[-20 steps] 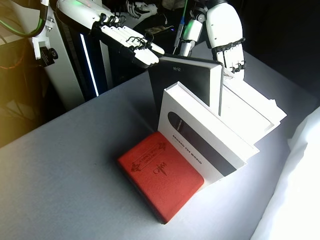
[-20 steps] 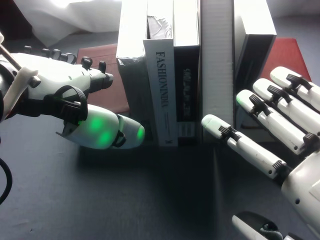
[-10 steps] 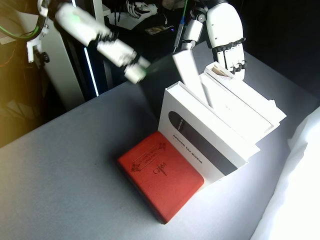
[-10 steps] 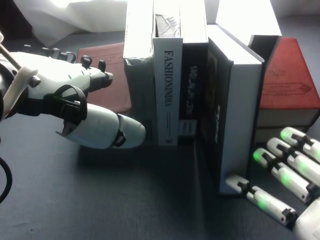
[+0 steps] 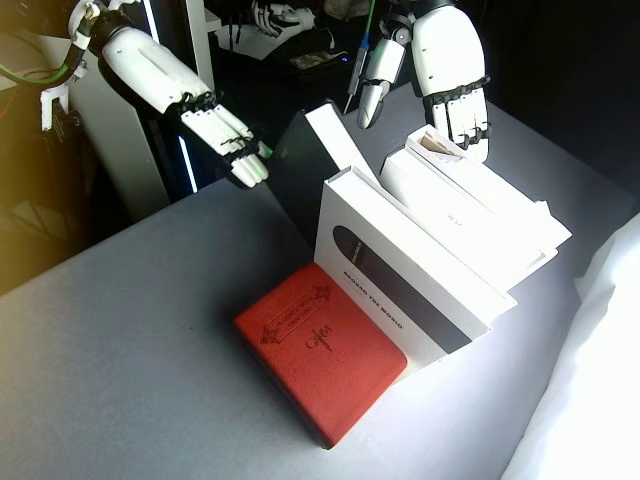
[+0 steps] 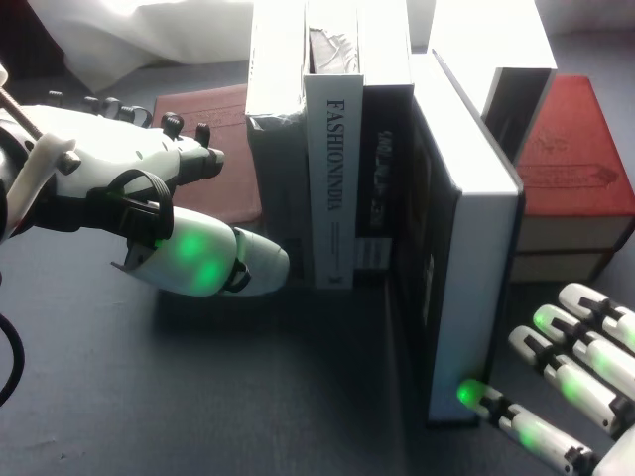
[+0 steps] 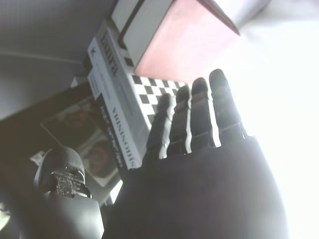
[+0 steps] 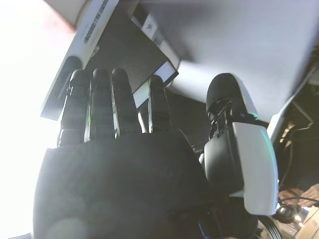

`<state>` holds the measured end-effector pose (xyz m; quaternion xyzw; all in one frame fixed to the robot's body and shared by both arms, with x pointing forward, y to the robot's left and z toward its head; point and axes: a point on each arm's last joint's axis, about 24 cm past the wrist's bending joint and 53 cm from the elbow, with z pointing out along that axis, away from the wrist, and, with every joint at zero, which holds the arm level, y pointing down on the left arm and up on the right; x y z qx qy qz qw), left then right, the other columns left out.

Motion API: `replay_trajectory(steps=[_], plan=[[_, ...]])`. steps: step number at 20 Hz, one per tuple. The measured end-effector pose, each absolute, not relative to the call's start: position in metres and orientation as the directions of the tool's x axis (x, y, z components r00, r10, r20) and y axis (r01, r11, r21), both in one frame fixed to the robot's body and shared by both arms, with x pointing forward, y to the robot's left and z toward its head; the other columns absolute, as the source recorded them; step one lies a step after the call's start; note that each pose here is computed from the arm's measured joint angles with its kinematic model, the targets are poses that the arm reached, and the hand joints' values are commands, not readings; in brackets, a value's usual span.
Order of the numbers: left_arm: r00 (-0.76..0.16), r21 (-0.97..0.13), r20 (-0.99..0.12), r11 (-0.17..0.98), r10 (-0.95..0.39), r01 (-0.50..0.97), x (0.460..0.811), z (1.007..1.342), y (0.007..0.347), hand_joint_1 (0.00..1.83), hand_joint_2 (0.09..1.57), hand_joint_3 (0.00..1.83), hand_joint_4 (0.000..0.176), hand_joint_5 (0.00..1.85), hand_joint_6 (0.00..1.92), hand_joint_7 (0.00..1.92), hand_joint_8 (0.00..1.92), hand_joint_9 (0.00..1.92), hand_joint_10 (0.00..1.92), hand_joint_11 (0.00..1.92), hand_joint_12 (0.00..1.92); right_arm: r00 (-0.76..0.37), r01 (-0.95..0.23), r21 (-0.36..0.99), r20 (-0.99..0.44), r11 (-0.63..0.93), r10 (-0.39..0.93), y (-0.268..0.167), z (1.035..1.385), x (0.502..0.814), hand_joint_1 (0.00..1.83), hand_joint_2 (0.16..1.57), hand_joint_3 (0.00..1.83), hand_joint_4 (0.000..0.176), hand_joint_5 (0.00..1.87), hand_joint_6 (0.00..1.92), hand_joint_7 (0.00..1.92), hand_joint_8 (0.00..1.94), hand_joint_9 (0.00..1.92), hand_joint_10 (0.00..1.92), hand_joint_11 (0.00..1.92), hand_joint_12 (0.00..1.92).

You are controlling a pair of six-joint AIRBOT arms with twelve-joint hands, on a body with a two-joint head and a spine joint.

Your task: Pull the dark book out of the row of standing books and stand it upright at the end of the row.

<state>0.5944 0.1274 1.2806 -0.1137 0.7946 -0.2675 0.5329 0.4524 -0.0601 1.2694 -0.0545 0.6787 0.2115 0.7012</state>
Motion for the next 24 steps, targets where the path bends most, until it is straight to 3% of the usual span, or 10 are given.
replay_trajectory(steps=[16, 24], plan=[[-0.406, -0.546, -0.786, 0.831, -0.466, 0.104, 0.594, 1.281, 0.127, 0.0, 1.11, 0.0, 0.0, 0.04, 0.0, 0.01, 0.0, 0.01, 0.0, 0.0, 0.13, -0.144, -0.406, 0.179, -0.981, 0.896, 0.131, -0.049, 1.223, 0.451, 0.0, 1.28, 0.01, 0.0, 0.01, 0.0, 0.01, 0.0, 0.0, 0.0, 0.0, 0.0], [-0.405, -0.547, -0.786, 0.831, -0.467, 0.104, 0.594, 1.281, 0.127, 0.0, 1.12, 0.0, 0.0, 0.06, 0.01, 0.03, 0.01, 0.03, 0.01, 0.03, 0.11, -0.178, -0.457, 0.183, -0.978, 0.87, 0.113, -0.035, 1.216, 0.444, 0.0, 1.28, 0.0, 0.0, 0.02, 0.01, 0.02, 0.01, 0.0, 0.0, 0.0, 0.0]])
